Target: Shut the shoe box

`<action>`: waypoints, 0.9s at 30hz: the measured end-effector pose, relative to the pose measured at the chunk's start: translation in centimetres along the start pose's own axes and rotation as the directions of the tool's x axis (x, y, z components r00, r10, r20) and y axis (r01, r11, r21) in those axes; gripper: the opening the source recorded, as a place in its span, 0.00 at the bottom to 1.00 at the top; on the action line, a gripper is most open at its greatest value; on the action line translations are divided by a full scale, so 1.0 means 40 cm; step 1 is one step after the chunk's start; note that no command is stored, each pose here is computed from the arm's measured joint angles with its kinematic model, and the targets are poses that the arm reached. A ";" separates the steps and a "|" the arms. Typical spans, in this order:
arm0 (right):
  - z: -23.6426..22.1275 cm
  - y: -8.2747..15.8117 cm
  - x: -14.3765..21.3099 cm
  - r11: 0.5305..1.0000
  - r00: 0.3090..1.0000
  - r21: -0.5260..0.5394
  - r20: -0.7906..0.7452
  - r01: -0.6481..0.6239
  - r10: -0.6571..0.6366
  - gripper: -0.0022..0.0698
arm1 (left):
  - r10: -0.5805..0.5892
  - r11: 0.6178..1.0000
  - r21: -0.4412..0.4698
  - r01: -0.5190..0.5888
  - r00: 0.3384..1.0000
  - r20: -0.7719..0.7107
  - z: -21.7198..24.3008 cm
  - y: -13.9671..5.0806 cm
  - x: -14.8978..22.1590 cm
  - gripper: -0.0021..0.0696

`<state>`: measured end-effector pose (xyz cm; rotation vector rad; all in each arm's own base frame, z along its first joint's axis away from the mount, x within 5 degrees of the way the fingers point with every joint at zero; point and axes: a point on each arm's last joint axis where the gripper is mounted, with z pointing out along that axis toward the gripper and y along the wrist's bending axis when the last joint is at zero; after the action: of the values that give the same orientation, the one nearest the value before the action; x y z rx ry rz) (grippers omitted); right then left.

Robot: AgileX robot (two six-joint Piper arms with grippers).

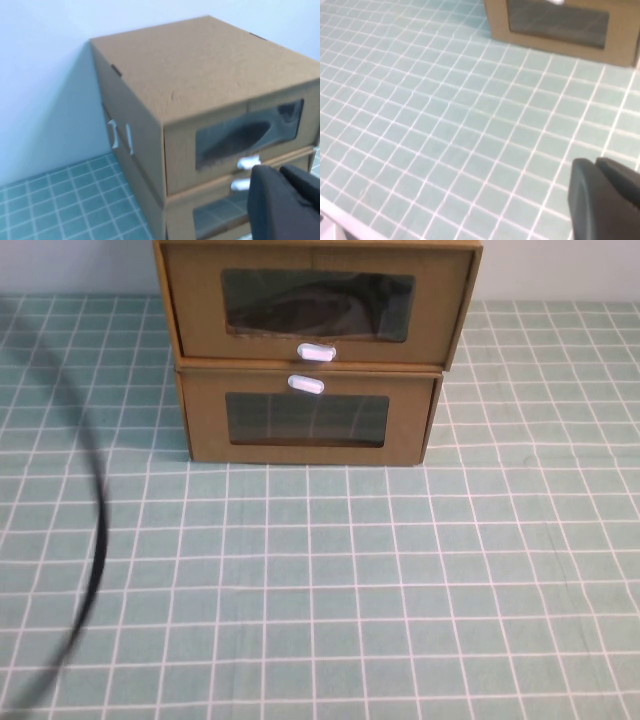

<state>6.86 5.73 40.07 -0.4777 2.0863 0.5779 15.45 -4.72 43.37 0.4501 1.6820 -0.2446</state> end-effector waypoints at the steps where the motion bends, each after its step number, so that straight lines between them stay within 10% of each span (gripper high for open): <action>1: -0.011 -0.005 0.028 1.000 1.000 -0.002 0.012 -0.003 0.003 0.01 | -0.003 1.000 -0.015 0.003 1.000 0.020 -0.028 -0.010 0.034 0.02; 11: -0.014 -0.049 0.210 0.999 0.955 -0.047 0.296 -0.003 0.016 0.01 | 0.003 0.995 -0.101 0.012 0.989 0.148 -0.197 -0.088 0.329 0.02; 27: 0.166 -0.102 0.332 0.999 0.903 -0.036 0.429 -0.023 0.036 0.01 | -0.065 0.981 -0.185 0.065 0.998 0.006 -0.142 -0.092 0.639 0.02</action>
<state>6.42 4.58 24.74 -0.3008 1.6661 0.6668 5.98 -1.77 18.83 0.2568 1.7030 -0.1338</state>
